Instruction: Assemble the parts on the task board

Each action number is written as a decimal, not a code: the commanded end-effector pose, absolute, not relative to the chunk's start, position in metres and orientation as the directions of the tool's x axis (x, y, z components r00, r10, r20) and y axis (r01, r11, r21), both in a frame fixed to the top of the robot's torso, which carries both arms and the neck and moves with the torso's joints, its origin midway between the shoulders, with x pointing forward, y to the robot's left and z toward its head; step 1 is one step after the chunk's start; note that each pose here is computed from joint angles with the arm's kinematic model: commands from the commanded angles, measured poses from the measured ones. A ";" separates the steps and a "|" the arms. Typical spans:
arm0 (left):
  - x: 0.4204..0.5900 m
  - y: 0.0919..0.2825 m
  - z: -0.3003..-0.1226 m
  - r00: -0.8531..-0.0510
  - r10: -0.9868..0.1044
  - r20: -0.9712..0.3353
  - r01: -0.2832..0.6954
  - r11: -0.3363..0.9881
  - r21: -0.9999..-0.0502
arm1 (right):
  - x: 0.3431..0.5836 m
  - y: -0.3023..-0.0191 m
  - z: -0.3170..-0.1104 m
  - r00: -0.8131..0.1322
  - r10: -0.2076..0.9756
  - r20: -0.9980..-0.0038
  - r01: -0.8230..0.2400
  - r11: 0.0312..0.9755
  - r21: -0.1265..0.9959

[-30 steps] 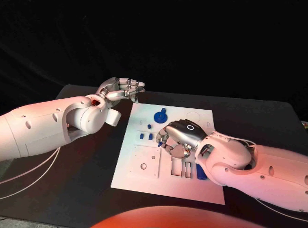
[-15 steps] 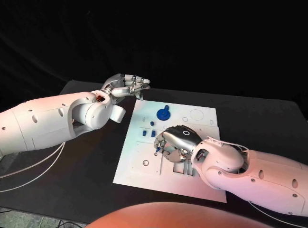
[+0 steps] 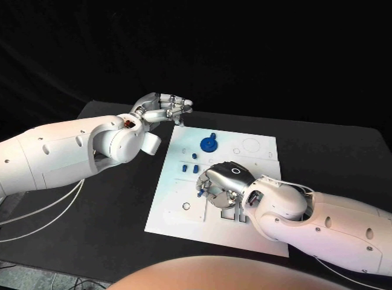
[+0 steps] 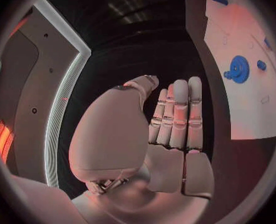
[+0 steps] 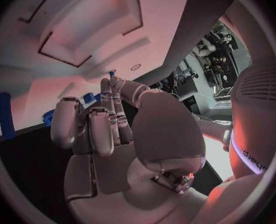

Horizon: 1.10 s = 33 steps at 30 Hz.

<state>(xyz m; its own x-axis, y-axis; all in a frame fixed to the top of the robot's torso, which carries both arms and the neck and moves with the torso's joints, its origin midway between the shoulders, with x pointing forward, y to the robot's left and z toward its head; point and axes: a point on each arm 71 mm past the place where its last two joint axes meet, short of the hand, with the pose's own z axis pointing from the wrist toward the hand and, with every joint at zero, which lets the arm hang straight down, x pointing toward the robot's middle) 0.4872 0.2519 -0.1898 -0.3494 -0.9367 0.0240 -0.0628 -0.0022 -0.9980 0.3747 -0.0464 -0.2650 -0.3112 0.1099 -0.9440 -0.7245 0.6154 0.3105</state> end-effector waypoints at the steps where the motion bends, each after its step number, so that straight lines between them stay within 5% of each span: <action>1: 0.487 0.249 -0.189 -0.368 -0.929 0.038 -0.066 -0.015 -0.998 | 0.373 -0.045 -0.267 -0.314 0.083 -0.946 -0.736 0.609 0.298; 33: 0.487 0.251 -0.190 -0.368 -0.929 0.038 -0.077 -0.010 -0.997 | 0.371 -0.040 -0.271 -0.320 0.086 -0.944 -0.742 0.596 0.306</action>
<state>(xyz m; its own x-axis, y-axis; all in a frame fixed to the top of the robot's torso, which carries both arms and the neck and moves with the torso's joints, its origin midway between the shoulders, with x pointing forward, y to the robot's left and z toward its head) 0.4871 0.2529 -0.1905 -0.3532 -0.9352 0.0258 -0.0735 0.0002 -0.9973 0.3726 -0.0404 -0.2718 -0.3273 0.0835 -0.9412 -0.7317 0.6079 0.3084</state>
